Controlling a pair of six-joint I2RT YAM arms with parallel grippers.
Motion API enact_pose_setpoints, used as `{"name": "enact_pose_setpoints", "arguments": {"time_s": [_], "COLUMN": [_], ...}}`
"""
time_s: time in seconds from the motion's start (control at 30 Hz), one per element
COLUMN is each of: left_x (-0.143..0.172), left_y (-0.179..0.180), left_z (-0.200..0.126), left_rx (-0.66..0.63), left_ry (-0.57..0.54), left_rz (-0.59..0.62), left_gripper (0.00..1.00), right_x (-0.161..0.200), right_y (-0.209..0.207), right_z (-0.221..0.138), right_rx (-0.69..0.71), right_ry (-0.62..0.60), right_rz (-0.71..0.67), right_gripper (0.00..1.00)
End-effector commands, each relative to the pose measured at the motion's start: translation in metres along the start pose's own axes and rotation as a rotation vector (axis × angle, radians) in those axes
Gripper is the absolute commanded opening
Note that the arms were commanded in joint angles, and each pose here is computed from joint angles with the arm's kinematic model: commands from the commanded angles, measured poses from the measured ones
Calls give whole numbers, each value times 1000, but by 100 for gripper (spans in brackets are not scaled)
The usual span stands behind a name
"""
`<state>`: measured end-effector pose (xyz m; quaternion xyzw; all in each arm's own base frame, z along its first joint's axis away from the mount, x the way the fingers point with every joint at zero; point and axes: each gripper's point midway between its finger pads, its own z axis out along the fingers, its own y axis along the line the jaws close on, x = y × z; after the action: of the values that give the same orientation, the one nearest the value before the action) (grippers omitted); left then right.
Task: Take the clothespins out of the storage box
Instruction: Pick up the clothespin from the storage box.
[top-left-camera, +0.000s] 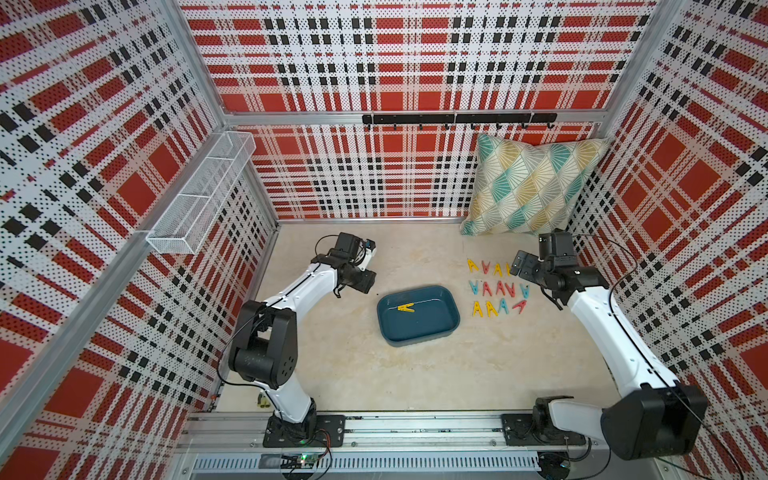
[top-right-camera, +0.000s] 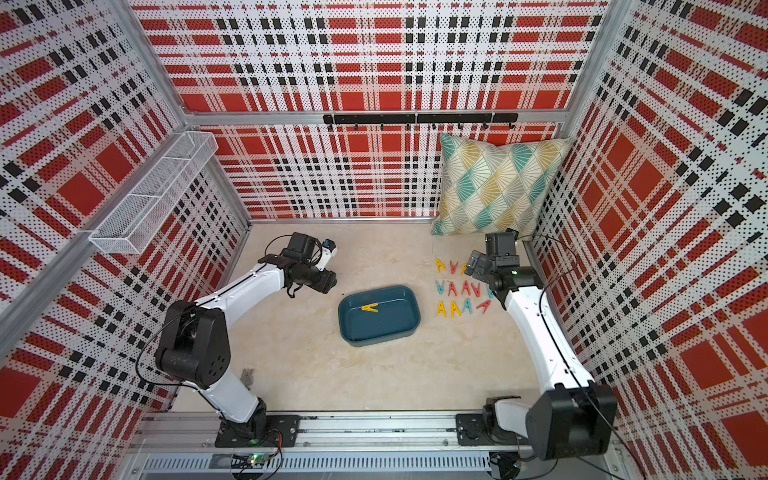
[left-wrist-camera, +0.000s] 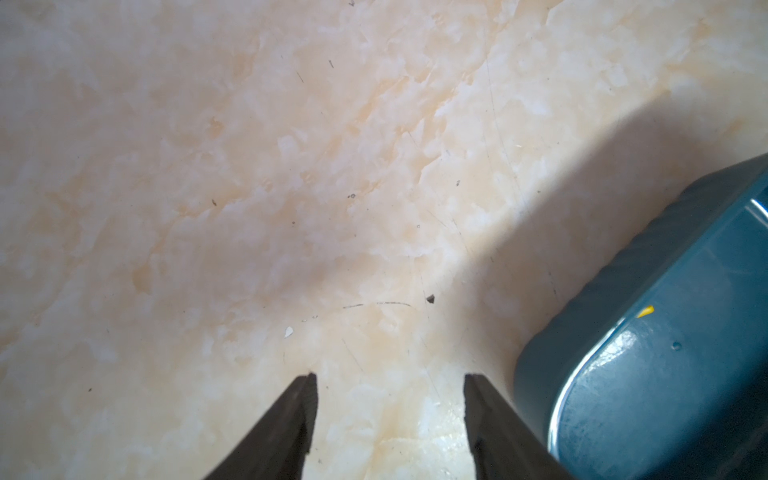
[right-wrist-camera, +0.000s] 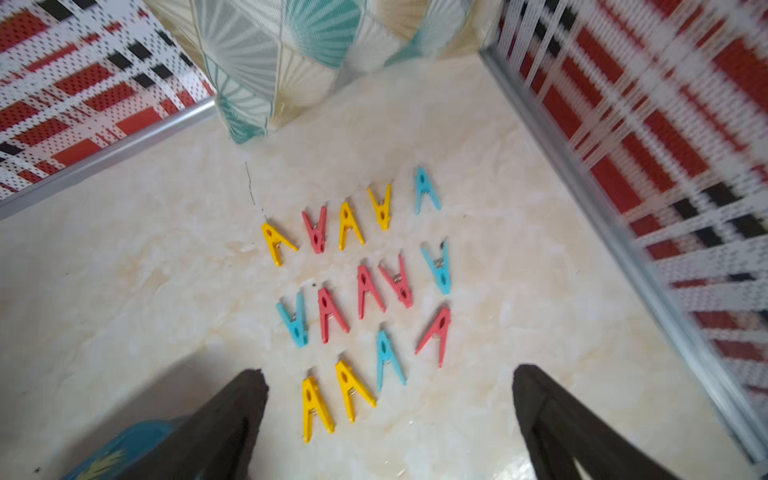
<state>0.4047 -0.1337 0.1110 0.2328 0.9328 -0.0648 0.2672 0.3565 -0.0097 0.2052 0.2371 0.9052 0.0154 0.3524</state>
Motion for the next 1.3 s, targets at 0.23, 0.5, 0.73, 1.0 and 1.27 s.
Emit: {"name": "enact_pose_setpoints", "arguments": {"time_s": [0.23, 0.5, 0.73, 1.0, 1.27], "left_x": [-9, -9, -6, -6, -6], "left_y": [4, 8, 22, 25, 30], "left_z": [-12, -11, -14, -15, -16], "left_rx": [-6, -11, -21, -25, -30], "left_ry": [-41, -42, -47, -49, -53], "left_rz": [-1, -15, -51, -53, -70], "left_gripper": [62, 62, 62, 62, 62], "right_x": [75, 105, 171, 212, 243], "right_y": [57, 159, 222, 249, 253], "right_z": [25, -9, -9, 23, 42], "right_rx": [-283, -439, -488, -426, -384], "right_ry": [325, 340, 437, 502, 509], "right_rz": [98, -337, -758, -1014, -1151], "right_gripper": [78, 71, 64, 60, 55]}}
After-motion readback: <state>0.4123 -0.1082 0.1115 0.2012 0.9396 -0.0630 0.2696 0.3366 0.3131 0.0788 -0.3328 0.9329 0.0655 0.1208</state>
